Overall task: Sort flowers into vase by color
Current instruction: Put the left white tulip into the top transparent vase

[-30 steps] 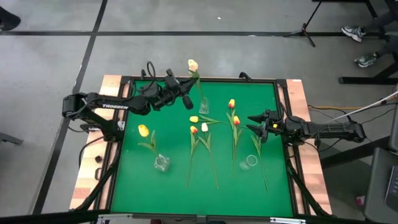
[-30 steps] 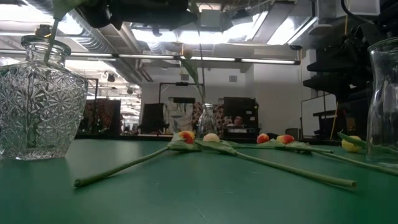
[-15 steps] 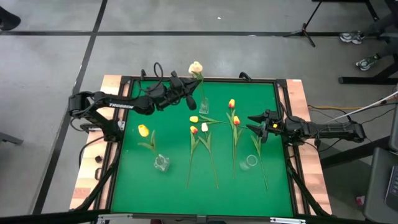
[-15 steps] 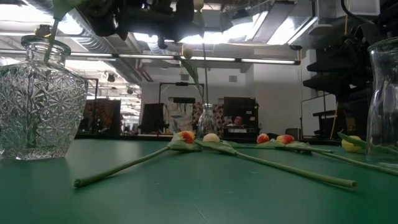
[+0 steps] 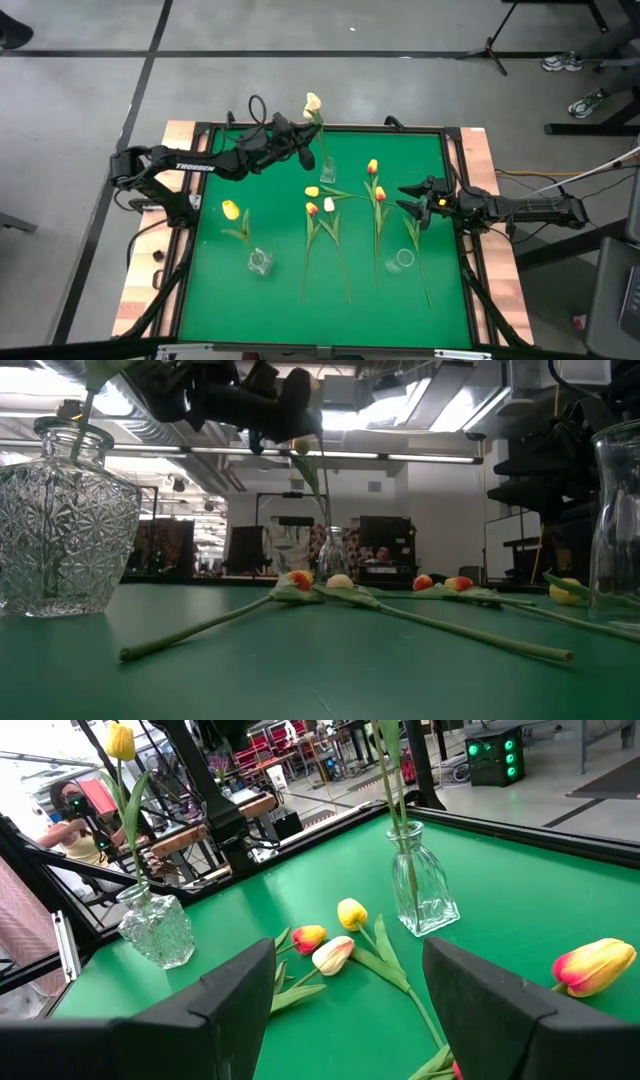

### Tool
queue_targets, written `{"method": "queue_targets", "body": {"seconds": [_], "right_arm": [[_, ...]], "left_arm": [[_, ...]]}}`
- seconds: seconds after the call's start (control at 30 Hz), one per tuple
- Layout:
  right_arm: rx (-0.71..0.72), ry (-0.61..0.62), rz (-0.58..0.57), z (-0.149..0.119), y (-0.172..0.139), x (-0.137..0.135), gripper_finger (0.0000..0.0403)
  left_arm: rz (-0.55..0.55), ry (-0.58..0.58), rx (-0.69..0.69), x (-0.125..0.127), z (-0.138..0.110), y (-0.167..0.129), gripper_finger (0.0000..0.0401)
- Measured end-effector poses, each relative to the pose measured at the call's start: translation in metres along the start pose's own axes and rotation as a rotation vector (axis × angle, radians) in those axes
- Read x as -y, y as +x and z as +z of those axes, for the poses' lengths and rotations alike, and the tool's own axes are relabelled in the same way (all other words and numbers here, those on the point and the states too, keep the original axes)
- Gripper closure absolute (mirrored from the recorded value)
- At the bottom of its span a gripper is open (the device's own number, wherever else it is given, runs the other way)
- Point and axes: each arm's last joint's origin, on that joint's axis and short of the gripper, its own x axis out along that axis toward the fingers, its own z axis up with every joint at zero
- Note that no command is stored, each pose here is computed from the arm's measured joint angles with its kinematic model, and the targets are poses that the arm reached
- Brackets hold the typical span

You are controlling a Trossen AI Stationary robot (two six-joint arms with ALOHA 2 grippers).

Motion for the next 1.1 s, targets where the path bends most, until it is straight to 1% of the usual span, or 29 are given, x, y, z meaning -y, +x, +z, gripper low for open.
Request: {"method": "queue_targets", "body": {"seconds": [0.37, 0.63, 0.77, 0.93, 1.1], "right_arm": [[0.000, 0.000, 0.000, 0.000, 0.000, 0.000, 0.0150], [0.000, 0.000, 0.000, 0.000, 0.000, 0.000, 0.0150], [0.001, 0.001, 0.001, 0.000, 0.000, 0.000, 0.0150], [0.012, 0.052, -0.007, 0.001, 0.000, 0.000, 0.0150], [0.071, 0.091, 0.005, 0.006, 0.000, -0.002, 0.0150]], "left_arm": [[0.005, -0.020, -0.027, -0.001, -0.003, 0.000, 0.0293], [0.019, -0.045, -0.114, -0.002, -0.011, -0.001, 0.0253], [0.023, -0.065, -0.127, -0.002, -0.013, -0.001, 0.0236], [0.020, -0.071, -0.108, -0.003, -0.002, -0.006, 0.0228], [0.021, -0.067, -0.122, -0.004, 0.012, -0.018, 0.0228]]}}
